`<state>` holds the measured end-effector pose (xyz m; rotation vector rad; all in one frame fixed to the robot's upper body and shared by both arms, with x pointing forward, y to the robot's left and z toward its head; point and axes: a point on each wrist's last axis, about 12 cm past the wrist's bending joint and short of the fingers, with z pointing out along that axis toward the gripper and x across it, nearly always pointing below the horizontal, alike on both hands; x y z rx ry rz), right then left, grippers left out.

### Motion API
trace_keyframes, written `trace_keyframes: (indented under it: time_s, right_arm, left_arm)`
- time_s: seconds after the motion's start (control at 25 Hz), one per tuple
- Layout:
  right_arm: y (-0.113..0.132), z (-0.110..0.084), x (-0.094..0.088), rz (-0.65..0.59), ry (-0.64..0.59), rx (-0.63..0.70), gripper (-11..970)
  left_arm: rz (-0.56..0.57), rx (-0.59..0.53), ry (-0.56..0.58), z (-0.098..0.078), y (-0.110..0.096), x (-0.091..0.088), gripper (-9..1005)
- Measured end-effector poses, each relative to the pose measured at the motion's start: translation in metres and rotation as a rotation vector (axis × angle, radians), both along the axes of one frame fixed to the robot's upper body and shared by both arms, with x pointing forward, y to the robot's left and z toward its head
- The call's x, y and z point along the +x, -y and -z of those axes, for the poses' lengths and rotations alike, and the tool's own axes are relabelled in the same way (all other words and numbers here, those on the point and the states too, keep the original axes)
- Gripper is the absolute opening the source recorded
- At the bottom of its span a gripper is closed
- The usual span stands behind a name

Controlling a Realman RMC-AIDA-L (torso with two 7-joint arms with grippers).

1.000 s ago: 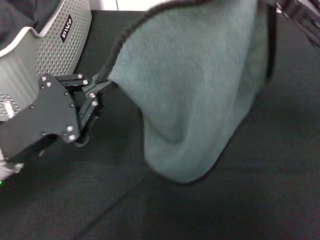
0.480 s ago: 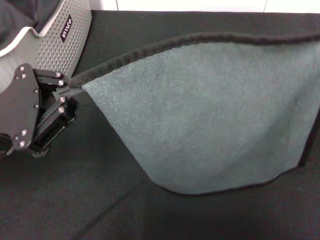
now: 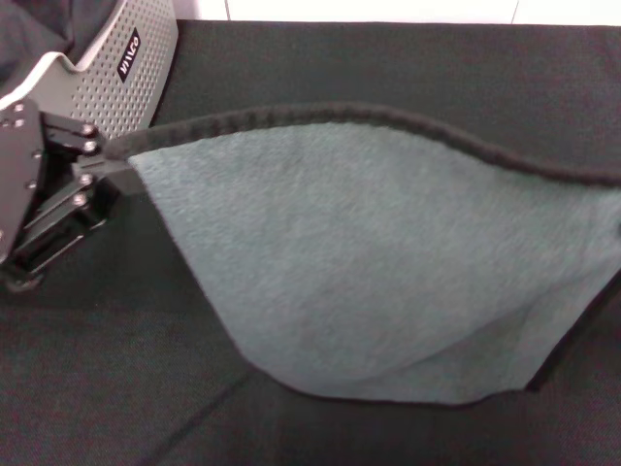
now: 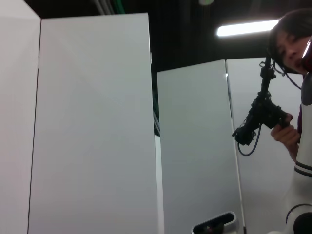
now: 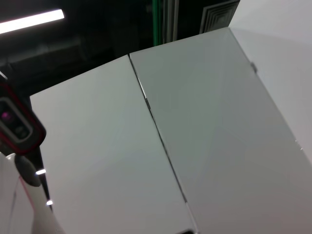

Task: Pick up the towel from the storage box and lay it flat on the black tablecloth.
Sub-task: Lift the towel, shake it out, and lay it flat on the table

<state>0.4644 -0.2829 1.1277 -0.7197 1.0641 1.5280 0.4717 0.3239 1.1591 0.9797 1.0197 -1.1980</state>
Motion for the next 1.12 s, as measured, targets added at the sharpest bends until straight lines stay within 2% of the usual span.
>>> trace_keyframes:
  time_s: [0.32,0.64,0.92,1.12]
  right_arm:
    - [-0.018,0.013,-0.013,-0.054,-0.043,0.003,5]
    - [-0.019,0.018,-0.021,-0.075,-0.07,0.013,5]
    - [-0.024,0.022,-0.013,-0.046,-0.092,-0.018,5]
    - [-0.026,0.023,-0.002,-0.003,-0.086,-0.054,5]
  left_arm:
    - [0.013,0.081,-0.06,-0.001,-0.016,-0.012,25]
    - [0.018,0.114,-0.092,-0.003,-0.026,-0.024,25]
    - [-0.018,0.12,-0.103,-0.008,-0.035,-0.015,25]
    - [-0.031,0.144,-0.122,-0.001,-0.028,0.002,26]
